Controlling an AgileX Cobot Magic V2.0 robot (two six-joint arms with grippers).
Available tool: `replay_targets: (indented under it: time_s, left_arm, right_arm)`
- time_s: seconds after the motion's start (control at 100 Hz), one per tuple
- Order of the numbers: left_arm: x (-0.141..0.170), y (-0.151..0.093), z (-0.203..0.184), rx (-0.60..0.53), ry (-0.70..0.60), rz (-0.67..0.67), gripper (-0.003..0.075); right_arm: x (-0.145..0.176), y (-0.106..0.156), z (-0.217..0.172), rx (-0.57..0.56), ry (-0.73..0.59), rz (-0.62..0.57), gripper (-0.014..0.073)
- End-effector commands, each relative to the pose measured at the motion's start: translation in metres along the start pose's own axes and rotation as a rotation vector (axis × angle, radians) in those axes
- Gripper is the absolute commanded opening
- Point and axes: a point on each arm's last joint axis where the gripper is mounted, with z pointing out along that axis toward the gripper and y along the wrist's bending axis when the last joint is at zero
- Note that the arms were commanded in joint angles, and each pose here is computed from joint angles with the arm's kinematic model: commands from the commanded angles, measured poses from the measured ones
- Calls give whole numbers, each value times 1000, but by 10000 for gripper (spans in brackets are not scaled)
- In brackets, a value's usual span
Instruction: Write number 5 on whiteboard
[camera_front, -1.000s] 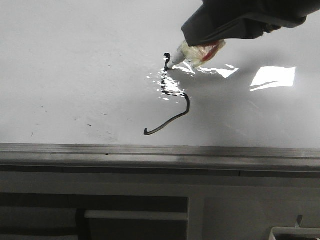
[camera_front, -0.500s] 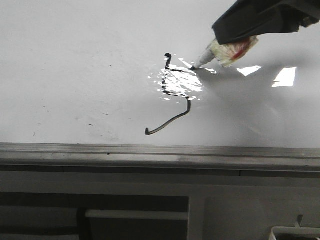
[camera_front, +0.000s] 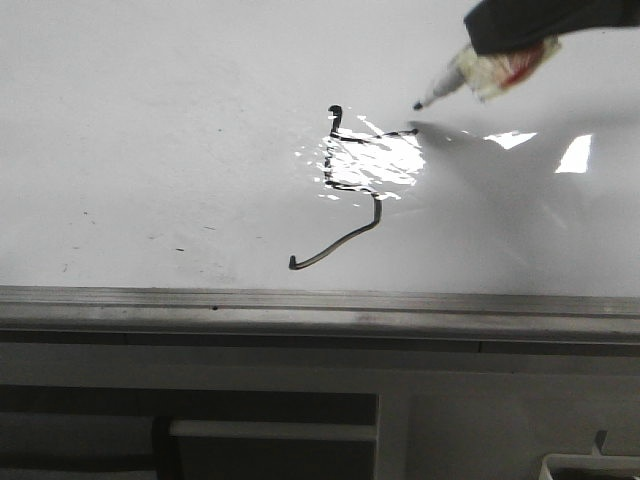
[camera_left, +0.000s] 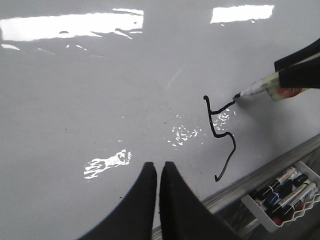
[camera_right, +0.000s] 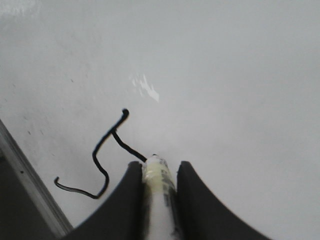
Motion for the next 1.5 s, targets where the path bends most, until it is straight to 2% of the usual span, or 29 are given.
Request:
replay_targets:
  time_s: [0.0, 0.02, 0.03, 0.06, 0.1, 0.15, 0.2, 0.32, 0.48, 0.79, 0.9, 1.07, 1.16, 1.23, 1.3, 1.45, 1.49]
  left_arm:
    - [-11, -3, -2, 21, -24, 28, 78]
    - [-11, -5, -3, 35, -17, 39, 103]
    - [-12, -5, -2, 43, -9, 49, 143]
    - [-13, -6, -1, 57, 7, 68, 186]
    - [-14, -8, 2, 87, 36, 90, 283]
    - [-17, -9, 6, 115, 65, 106, 352]
    - [-21, -9, 10, 142, 95, 125, 380]
    - [-31, -13, 23, 249, 168, 194, 376]
    - [-36, -24, 36, 431, 233, 289, 376]
    - [-37, -51, 65, 614, 306, 317, 376]
    - [-36, -58, 72, 639, 315, 327, 376]
    - [-36, -59, 79, 602, 300, 329, 375]
    - [-35, -58, 81, 600, 306, 325, 346]
    - [-34, -58, 82, 600, 312, 323, 295]
    - [-34, -58, 82, 600, 312, 323, 216]
    - [-34, -58, 82, 597, 311, 325, -1]
    - [-34, -58, 82, 596, 311, 326, -18]
  right_arm:
    - [-31, 4, -19, -22, -110, -36, -43]
    - [-33, 6, -21, -48, -108, -42, -44]
    - [-35, 9, -22, -70, -104, -52, -44]
    - [-38, 13, -24, -111, -93, -71, -44]
    - [-40, 21, -24, -185, -66, -117, -45]
    - [-40, 29, -22, -263, -30, -162, -45]
    - [-39, 36, -18, -328, 0, -200, -45]
    - [-33, 48, -6, -402, 36, -286, -45]
    - [-35, 59, -2, -432, -3, -397, -45]
    - [-46, 82, -5, -441, -119, -492, -45]
    - [-47, 85, -6, -445, -131, -497, -45]
    - [-46, 89, -7, -466, -132, -500, -45]
    - [-47, 89, -7, -469, -133, -489, -45]
    - [-47, 89, -7, -470, -134, -484, -45]
    - [-47, 90, -7, -474, -132, -485, -45]
    - [-46, 91, -8, -488, -129, -468, -45]
    - [-47, 91, -8, -490, -130, -459, -45]
